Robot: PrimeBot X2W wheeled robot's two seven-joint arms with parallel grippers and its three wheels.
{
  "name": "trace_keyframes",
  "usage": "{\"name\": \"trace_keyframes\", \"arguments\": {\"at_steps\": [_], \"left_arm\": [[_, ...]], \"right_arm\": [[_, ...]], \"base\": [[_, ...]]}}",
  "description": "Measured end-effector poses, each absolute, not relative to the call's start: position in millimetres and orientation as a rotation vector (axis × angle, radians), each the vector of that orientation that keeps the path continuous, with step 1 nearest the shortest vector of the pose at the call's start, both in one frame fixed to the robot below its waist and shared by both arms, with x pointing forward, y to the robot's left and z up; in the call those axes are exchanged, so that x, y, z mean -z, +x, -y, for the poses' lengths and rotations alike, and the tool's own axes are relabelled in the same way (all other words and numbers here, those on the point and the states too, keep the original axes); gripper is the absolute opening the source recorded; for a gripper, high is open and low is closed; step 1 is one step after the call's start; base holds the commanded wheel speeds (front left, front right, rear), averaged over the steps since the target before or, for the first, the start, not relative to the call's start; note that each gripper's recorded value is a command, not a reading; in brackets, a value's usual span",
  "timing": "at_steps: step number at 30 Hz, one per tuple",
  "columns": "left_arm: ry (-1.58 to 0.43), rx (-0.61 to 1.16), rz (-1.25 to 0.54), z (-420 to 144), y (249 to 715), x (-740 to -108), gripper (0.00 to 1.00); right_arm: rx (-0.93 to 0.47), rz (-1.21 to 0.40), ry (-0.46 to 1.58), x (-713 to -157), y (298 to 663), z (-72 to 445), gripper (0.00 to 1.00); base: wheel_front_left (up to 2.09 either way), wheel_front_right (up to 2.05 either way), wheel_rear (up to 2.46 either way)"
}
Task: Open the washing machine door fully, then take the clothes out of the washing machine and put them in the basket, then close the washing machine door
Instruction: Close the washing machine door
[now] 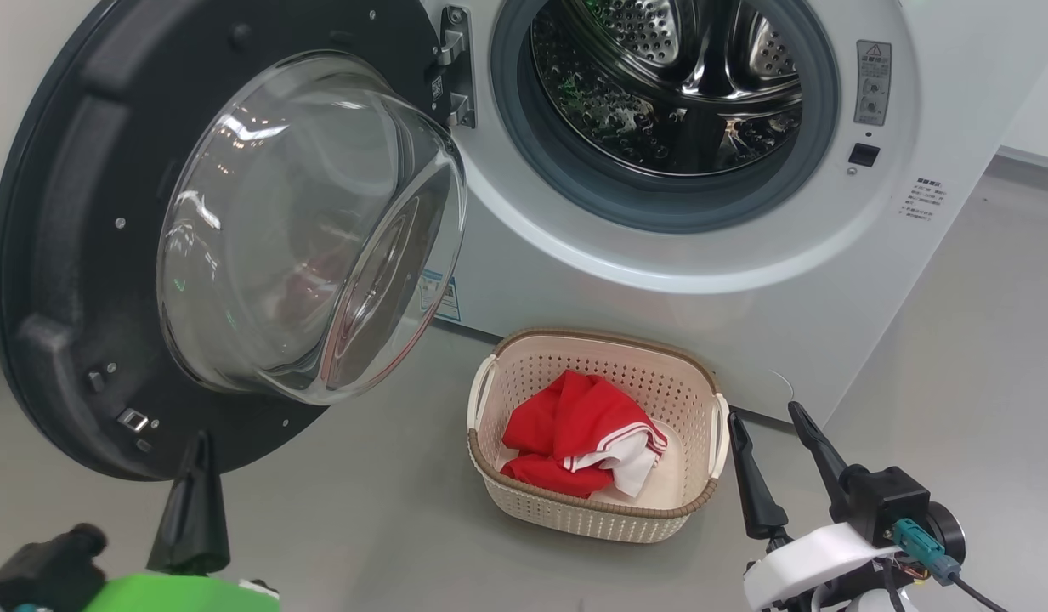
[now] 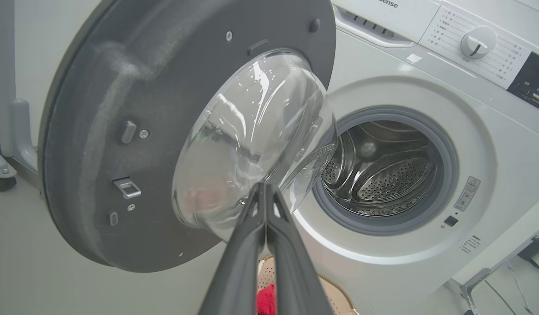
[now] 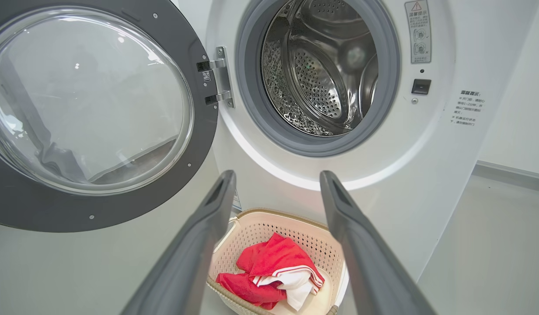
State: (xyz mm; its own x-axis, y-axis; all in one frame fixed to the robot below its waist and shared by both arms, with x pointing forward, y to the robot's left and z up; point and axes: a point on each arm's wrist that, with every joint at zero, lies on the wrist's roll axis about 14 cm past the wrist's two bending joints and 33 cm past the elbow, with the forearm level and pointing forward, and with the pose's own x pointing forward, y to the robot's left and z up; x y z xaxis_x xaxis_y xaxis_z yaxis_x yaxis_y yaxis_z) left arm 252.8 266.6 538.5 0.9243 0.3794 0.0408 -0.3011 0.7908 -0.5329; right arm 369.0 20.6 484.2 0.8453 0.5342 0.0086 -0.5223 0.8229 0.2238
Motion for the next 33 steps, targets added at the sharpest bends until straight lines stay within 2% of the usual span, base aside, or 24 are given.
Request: {"name": "trace_keyframes", "arguments": {"at_steps": [5,10,13,19,24,33], "left_arm": [[-0.732,-0.369,0.265,-280.0,246.4,-557.3,0.0],[-1.009,-0.362,0.432,-296.4,237.1,-578.8,0.0],[-1.091,-0.366,0.537,-312.2,231.6,-595.3,0.0],[-1.127,-0.346,0.725,-340.0,218.4,-632.2,0.0],[-1.081,-0.367,0.855,-366.9,202.1,-657.9,0.0],[-0.988,-0.395,0.871,-408.0,184.5,-676.0,0.0]], "right_arm": [[-0.566,-0.052,0.221,-485.6,368.8,-21.9,1.0],[-0.571,-0.051,0.222,-485.9,369.4,-23.8,1.0],[-0.574,-0.054,0.223,-485.2,369.4,-25.1,1.0],[-0.578,-0.058,0.227,-483.9,370.6,-26.6,1.0],[-0.577,-0.062,0.23,-482.5,372.1,-27.2,1.0],[-0.566,-0.063,0.232,-481.6,374.4,-25.4,1.0]], "base": [[0.0,0.0,0.0],[0.0,0.0,0.0],[0.0,0.0,0.0],[0.0,0.0,0.0],[0.0,0.0,0.0],[0.0,0.0,0.0]]}}
